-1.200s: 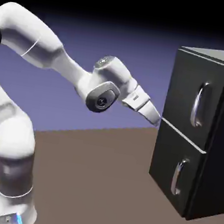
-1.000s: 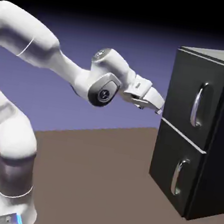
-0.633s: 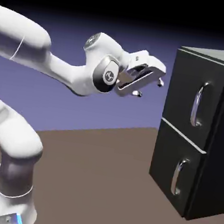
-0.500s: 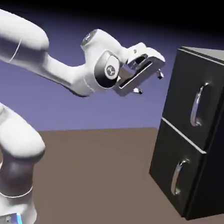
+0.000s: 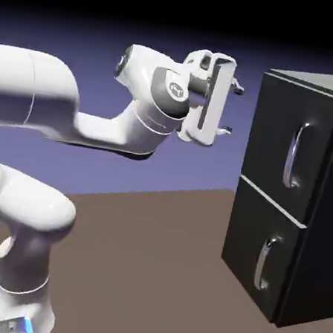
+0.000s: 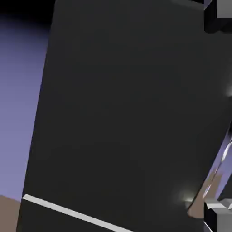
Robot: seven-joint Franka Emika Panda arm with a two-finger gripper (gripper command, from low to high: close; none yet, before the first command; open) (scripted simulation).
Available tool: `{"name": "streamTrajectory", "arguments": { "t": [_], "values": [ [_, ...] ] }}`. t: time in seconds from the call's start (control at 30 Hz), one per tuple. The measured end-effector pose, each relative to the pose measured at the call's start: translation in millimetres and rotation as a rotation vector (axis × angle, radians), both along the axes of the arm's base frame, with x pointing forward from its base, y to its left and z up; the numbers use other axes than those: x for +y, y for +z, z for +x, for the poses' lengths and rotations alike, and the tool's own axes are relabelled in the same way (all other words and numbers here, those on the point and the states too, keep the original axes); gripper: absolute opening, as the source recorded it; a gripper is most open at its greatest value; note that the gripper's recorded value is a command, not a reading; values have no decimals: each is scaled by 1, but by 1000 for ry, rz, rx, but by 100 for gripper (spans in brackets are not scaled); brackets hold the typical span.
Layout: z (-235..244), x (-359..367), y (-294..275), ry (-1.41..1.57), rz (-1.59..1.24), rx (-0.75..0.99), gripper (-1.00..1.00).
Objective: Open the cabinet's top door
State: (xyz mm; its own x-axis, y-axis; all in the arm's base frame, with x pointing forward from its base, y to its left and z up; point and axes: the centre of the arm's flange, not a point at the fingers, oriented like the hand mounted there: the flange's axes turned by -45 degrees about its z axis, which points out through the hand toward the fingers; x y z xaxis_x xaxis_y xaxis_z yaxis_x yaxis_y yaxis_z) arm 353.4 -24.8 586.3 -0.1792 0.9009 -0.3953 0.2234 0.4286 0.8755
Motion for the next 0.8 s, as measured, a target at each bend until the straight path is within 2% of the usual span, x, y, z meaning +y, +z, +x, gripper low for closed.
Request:
{"name": "streamTrajectory", "arguments": {
  "t": [0.4, 0.8],
  "values": [
    [27, -41, -30, 101, -518, -176, 100],
    [78, -63, -99, 152, -1034, -310, 100]
  ]
}}
